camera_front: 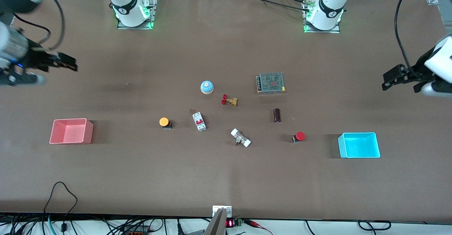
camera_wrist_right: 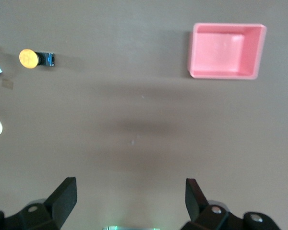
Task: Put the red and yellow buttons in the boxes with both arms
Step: 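Move the right gripper toward the yellow button while the left gripper reaches the red button, then lower both grippers and grasp the yellow and red buttons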
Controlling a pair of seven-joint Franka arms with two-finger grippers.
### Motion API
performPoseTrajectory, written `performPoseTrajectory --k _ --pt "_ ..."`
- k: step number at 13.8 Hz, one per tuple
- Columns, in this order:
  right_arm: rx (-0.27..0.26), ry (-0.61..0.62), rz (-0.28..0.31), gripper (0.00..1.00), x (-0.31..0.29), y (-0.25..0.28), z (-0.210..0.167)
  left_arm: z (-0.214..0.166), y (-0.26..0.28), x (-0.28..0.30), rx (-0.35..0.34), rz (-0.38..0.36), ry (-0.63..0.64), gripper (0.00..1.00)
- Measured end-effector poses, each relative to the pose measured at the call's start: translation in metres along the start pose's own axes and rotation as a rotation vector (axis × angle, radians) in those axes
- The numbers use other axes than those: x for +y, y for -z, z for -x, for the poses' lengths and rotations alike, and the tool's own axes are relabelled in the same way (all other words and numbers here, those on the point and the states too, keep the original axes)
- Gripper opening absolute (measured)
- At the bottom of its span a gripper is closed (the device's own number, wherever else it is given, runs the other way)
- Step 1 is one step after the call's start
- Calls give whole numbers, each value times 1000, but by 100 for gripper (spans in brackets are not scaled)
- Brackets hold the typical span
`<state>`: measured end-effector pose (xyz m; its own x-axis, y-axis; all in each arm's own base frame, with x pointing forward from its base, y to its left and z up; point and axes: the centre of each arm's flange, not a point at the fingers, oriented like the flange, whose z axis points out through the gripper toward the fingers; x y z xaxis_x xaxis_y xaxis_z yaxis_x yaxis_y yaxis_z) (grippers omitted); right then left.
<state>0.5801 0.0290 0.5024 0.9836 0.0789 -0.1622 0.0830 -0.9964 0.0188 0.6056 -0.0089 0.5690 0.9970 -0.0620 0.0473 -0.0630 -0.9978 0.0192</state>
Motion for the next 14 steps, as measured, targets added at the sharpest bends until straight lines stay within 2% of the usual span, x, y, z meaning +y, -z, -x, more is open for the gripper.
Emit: performPoseTrajectory --k 3,5,8,11,14 --pt "28 25 -32 100 -51 -76 -55 -24 -47 16 -15 12 16 100" --pt "72 28 -50 100 -87 -111 -77 -36 -77 35 -22 18 48 100" --pt "124 63 -44 100 -157 -145 -91 -51 -118 66 -21 27 97 100" --pt "146 84 -36 100 -201 -177 -100 -61 -159 96 -22 34 144 100" --pt "130 104 0 100 -206 -217 -112 -67 -200 124 -25 35 187 100"
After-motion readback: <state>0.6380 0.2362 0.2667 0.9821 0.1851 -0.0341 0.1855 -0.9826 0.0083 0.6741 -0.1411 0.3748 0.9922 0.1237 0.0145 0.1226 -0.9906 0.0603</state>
